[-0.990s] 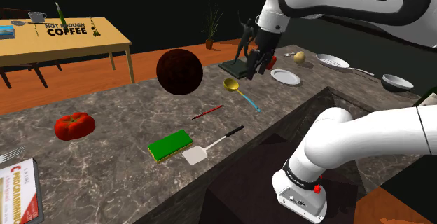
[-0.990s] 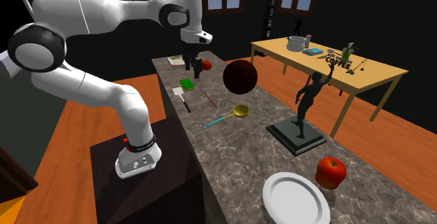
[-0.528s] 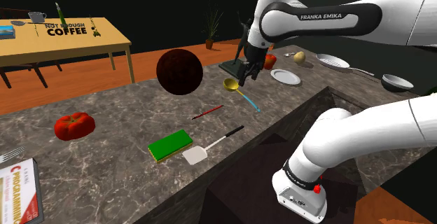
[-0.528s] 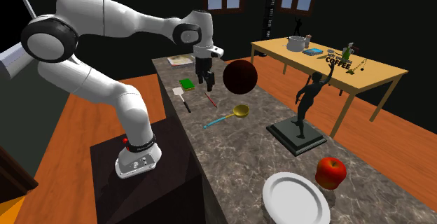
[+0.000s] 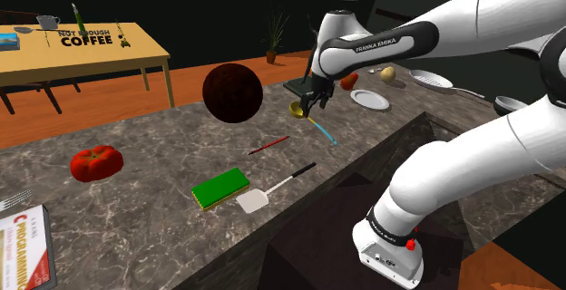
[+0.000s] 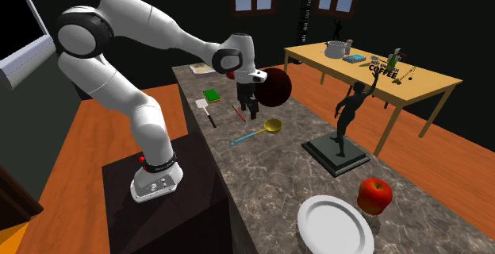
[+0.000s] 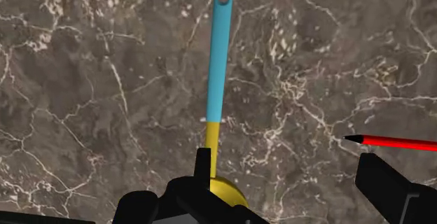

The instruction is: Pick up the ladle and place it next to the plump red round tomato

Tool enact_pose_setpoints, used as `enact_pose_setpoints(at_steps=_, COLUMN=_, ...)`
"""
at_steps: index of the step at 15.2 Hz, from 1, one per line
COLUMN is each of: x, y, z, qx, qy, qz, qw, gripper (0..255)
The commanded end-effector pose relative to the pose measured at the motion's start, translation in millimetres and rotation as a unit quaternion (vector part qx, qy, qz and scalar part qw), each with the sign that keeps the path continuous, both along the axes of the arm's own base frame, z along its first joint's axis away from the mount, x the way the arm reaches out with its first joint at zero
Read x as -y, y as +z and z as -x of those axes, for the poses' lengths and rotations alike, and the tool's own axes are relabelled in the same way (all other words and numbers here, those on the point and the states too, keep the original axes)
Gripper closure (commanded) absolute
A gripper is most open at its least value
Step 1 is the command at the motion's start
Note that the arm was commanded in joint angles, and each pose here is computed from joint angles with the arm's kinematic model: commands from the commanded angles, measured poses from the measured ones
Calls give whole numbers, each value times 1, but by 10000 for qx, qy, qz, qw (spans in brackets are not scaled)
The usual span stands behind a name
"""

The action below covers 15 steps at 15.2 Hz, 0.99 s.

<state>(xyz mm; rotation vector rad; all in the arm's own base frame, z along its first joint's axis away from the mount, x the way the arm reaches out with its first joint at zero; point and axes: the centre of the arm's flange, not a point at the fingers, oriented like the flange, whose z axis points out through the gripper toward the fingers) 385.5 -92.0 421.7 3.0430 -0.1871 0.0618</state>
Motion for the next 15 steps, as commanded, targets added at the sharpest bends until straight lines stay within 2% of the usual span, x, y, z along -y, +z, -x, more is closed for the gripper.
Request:
enact_pose_setpoints(at_steps=1, x=13, y=-20, z=-12, qx=51, qy=-71, qz=131, qw=9999, gripper=0)
enact_pose_setpoints(at_steps=5, x=39, y=-51, z=-31, qx=125, qy=-211, qz=363, qw=9990, gripper=0)
enact_pose_setpoints(at_steps=12, x=45, y=-87, z=-33, qx=125, qy=-211, qz=363, qw=9990, gripper=0)
enact_pose_setpoints(at_steps=15, x=45, y=-90, z=-34, qx=125, qy=-211, qz=363, qw=9990, gripper=0)
